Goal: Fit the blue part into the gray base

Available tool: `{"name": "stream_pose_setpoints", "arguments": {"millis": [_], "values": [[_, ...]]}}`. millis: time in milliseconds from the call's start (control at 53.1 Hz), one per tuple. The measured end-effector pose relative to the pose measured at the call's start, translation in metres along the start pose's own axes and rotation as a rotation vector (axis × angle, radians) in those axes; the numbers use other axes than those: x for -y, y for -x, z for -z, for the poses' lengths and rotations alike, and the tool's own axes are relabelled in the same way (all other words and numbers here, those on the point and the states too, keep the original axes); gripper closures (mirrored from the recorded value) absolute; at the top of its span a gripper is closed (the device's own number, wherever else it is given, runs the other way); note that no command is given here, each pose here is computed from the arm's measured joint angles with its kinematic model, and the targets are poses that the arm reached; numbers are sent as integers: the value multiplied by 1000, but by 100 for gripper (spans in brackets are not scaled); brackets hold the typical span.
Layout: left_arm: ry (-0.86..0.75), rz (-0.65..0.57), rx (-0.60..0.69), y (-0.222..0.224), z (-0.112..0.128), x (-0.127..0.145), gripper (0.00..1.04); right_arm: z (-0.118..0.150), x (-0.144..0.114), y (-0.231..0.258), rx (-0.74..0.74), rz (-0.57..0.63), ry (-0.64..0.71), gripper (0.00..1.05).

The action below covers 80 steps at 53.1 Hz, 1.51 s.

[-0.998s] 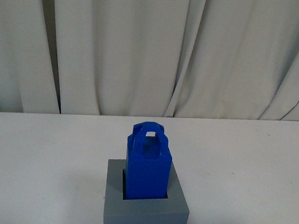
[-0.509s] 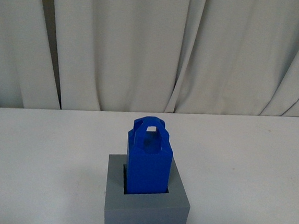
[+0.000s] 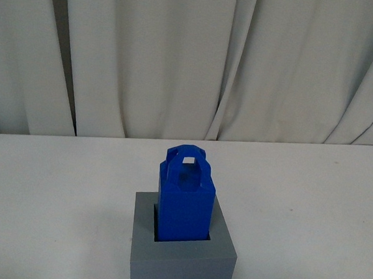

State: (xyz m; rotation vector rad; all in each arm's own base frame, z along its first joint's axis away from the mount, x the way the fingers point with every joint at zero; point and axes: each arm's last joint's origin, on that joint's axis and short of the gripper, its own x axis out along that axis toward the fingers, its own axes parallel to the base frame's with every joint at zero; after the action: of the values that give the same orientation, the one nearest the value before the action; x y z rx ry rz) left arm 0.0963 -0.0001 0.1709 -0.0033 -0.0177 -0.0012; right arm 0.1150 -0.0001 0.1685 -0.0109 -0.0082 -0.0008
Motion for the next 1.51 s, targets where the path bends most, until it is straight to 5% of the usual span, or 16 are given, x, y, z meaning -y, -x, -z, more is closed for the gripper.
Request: {"name": "stream_pose_setpoints", "arguments": {"millis": [697, 1281, 1507], "values": [[0, 0, 0, 0, 0, 0, 6, 3, 0, 17, -5, -1, 1, 102], [0, 0, 0, 0, 0, 0, 6, 3, 0, 17, -5, -1, 0, 10], [0, 0, 0, 0, 0, 0, 6, 3, 0, 17, -5, -1, 0, 7]]}}
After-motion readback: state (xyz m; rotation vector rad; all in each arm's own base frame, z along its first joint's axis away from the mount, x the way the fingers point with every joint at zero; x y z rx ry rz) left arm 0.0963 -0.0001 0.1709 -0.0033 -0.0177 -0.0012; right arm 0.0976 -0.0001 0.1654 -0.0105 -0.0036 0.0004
